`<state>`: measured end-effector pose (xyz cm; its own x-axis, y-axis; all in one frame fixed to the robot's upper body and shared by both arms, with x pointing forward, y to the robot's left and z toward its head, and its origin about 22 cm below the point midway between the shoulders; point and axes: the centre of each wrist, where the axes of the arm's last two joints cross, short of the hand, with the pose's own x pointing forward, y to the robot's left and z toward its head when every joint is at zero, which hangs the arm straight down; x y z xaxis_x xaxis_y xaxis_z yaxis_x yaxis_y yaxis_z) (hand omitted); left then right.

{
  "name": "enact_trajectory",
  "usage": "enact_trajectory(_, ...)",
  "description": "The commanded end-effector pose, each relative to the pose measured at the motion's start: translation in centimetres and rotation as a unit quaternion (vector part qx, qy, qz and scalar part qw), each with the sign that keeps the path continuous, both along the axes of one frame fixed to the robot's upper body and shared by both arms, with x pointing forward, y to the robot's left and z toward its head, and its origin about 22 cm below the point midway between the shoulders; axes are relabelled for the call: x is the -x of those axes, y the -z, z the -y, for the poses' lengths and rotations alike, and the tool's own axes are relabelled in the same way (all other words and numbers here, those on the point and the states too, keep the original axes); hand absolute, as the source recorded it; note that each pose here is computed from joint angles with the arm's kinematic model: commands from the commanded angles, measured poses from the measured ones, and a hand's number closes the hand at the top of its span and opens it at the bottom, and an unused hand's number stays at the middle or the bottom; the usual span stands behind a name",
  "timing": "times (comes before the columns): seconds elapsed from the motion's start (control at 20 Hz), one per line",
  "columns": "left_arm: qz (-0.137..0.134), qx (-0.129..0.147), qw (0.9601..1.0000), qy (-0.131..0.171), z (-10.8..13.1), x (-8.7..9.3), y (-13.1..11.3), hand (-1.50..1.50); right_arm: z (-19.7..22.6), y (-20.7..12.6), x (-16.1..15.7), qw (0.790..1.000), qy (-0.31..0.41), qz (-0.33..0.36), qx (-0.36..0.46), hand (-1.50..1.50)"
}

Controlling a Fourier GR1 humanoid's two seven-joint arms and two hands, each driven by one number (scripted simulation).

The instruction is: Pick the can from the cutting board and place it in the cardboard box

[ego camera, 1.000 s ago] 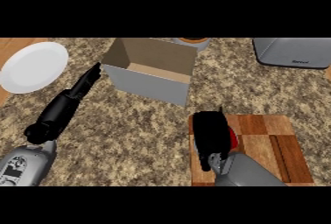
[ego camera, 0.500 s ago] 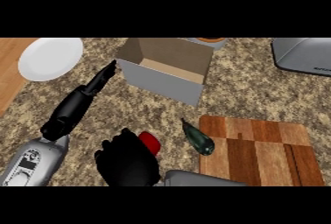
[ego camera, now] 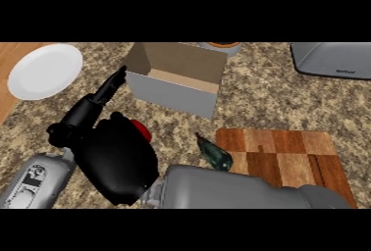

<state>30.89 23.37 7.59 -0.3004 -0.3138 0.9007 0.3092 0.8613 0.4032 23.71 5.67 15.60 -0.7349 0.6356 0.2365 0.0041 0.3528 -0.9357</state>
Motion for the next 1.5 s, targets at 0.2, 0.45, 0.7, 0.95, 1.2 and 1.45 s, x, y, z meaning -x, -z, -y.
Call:
enact_trajectory(0.2, 0.007, 0.003, 0.9998, -0.017, -0.4, 0.1, 0.3, 0.0, -1.2, -4.6, -5.7, 0.984, 0.133, -0.023, -0.114, 1.5)
enact_trajectory(0.45, 0.005, 0.002, 0.9999, -0.01, -1.1, -0.2, 0.0, 0.0, -1.5, -5.7, -9.3, 0.976, 0.173, -0.025, -0.129, 1.5)
enact_trajectory(0.7, 0.006, -0.013, 0.9996, -0.023, -1.0, -0.2, 0.0, 0.0, -0.4, -5.2, -13.3, 0.981, 0.19, -0.023, -0.04, 1.5)
enact_trajectory(0.95, -0.003, 0.003, 0.9998, -0.019, -1.3, 1.6, 1.3, 0.0, 1.6, -3.7, -15.9, 0.97, 0.195, -0.133, 0.062, 1.5)
enact_trajectory(1.2, 0.001, -0.001, 0.9998, -0.022, -1.4, 0.0, 0.8, 0.0, 3.9, -2.0, -18.3, 0.967, 0.165, -0.171, 0.095, 1.5)
enact_trajectory(1.45, 0.002, -0.004, 0.9997, -0.025, -1.1, 0.2, 0.7, 0.0, 5.4, -1.2, -19.7, 0.942, 0.185, -0.225, 0.169, 1.5)
